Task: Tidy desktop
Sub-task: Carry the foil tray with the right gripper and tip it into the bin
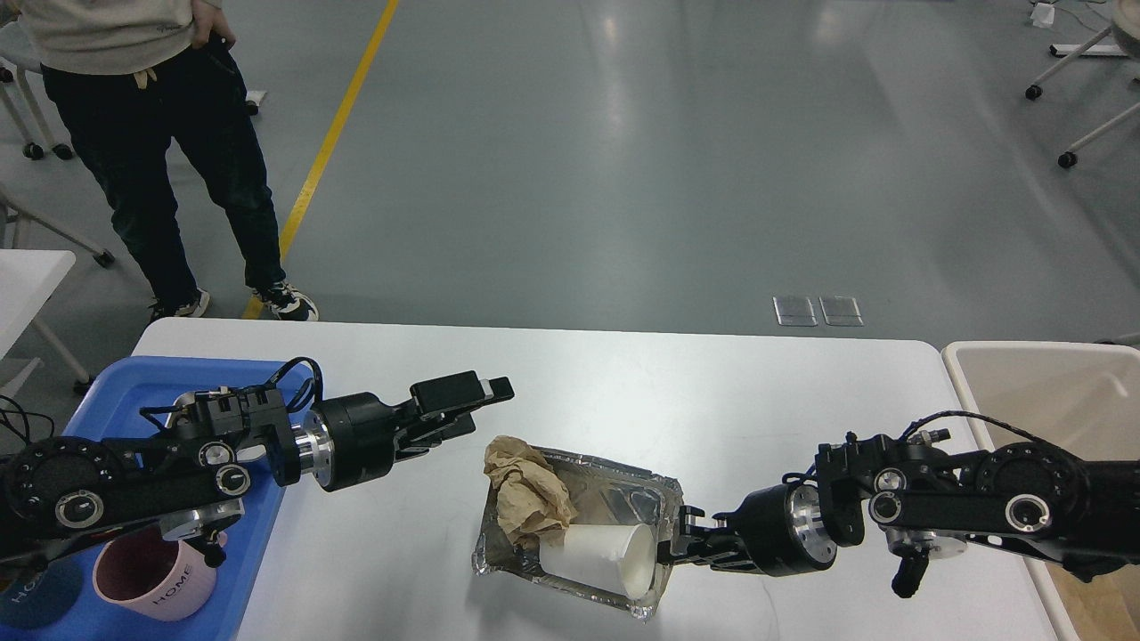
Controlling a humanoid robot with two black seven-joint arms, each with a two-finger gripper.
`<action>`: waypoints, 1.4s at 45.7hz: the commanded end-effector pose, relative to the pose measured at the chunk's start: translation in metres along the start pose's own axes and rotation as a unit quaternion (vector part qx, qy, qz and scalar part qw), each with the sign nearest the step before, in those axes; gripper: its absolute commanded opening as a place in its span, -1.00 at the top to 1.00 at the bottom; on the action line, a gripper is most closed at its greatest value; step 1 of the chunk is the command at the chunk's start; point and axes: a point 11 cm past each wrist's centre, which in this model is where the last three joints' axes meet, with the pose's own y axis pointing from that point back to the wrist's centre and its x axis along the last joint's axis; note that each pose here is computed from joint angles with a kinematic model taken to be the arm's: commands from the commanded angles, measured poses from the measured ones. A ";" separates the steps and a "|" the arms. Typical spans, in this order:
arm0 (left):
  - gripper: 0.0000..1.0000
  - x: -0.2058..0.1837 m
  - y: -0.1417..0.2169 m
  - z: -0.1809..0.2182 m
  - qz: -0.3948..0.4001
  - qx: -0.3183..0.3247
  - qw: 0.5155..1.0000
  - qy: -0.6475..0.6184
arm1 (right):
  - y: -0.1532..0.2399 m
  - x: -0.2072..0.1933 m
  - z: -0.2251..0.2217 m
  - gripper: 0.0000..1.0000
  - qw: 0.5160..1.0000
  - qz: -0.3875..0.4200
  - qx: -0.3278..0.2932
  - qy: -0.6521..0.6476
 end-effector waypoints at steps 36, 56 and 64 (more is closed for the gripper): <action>-0.87 0.030 0.104 -0.096 0.164 0.069 0.977 0.117 | 0.077 0.050 0.046 1.00 0.976 0.149 0.042 -0.152; -0.90 0.099 0.134 -0.059 0.307 -0.055 0.928 0.205 | 0.148 0.073 0.076 1.00 0.942 0.246 0.058 -0.219; -0.90 0.112 0.115 -0.071 0.359 -0.120 0.866 0.327 | 0.181 0.084 0.090 1.00 0.916 0.295 0.068 -0.265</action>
